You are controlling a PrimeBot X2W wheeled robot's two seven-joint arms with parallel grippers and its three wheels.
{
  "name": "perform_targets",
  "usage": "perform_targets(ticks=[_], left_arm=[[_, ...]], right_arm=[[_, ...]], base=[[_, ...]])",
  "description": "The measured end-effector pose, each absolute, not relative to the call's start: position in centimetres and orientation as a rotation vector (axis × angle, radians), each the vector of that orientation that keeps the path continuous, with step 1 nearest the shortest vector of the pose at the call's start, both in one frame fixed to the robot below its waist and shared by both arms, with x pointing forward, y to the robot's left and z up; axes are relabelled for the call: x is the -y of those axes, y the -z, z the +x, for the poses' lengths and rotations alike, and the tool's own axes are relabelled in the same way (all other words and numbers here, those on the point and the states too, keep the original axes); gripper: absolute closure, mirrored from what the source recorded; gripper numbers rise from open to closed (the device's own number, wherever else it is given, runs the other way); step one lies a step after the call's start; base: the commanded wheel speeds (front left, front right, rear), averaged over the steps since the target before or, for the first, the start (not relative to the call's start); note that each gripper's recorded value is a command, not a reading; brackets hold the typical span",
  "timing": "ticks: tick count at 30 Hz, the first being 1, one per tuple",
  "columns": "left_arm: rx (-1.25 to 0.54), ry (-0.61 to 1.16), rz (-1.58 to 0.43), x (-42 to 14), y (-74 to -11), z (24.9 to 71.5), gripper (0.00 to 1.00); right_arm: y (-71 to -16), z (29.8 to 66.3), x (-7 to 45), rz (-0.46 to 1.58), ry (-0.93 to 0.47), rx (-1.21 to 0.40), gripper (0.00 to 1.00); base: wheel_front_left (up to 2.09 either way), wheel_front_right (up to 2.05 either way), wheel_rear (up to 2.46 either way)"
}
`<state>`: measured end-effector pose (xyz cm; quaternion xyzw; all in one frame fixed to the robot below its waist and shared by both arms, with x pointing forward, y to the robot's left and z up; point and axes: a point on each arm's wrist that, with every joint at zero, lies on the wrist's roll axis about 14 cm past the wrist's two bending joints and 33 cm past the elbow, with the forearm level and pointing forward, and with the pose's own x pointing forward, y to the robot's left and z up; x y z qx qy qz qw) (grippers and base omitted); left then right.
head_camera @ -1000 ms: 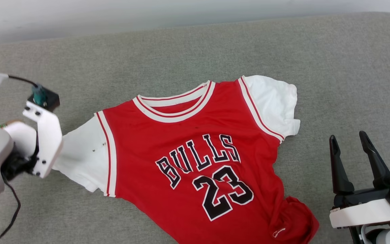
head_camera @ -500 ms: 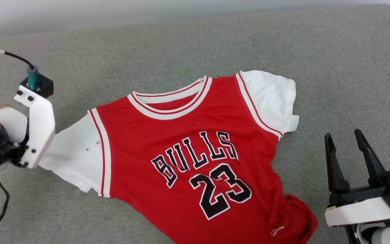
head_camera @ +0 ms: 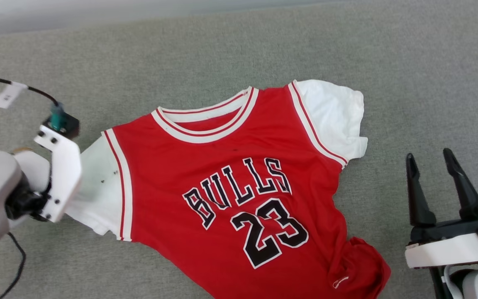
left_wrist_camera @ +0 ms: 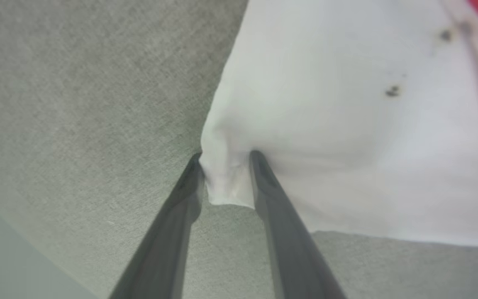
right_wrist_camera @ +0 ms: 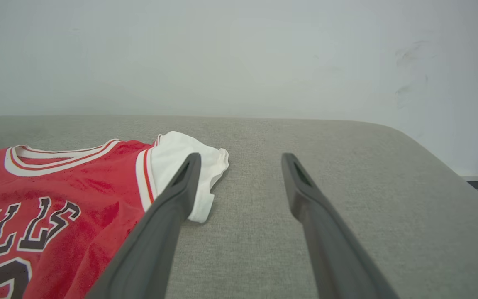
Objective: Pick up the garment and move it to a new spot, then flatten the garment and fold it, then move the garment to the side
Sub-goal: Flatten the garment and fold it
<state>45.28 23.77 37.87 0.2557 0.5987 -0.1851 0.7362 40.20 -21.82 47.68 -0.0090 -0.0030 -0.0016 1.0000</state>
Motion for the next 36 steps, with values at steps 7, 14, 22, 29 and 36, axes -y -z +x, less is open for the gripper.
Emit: perform_targets(ticks=[7, 14, 22, 29, 36], left_arm=[[-1.092, 0.412, 0.491, -23.6, -42.6, 45.0, 1.00], [-0.937, 0.457, 0.480, -22.2, -45.6, 45.0, 1.00], [-0.901, 0.486, 0.484, -21.3, -45.6, 45.3, 1.00], [-0.879, 0.504, 0.486, -20.8, -44.7, 46.5, 1.00], [-0.891, 0.508, 0.474, -21.0, -43.0, 47.4, 1.00]], right_arm=[[-55.4, 42.7, 24.3, -0.191, -0.037, 0.168, 0.00], [-57.0, 47.1, 23.4, -0.322, -0.189, -0.024, 0.00], [-51.7, 49.3, 22.0, -0.453, -0.369, -0.587, 0.00], [-48.0, 50.9, 22.0, -0.509, -0.406, -0.964, 0.00], [-42.9, 52.7, 20.5, -0.489, -0.442, -1.162, 0.00]], base=[[0.00, 0.00, 0.00], [0.00, 0.00, 0.00], [0.00, 0.00, 0.00], [0.00, 0.00, 0.00], [0.00, 0.00, 0.00]])
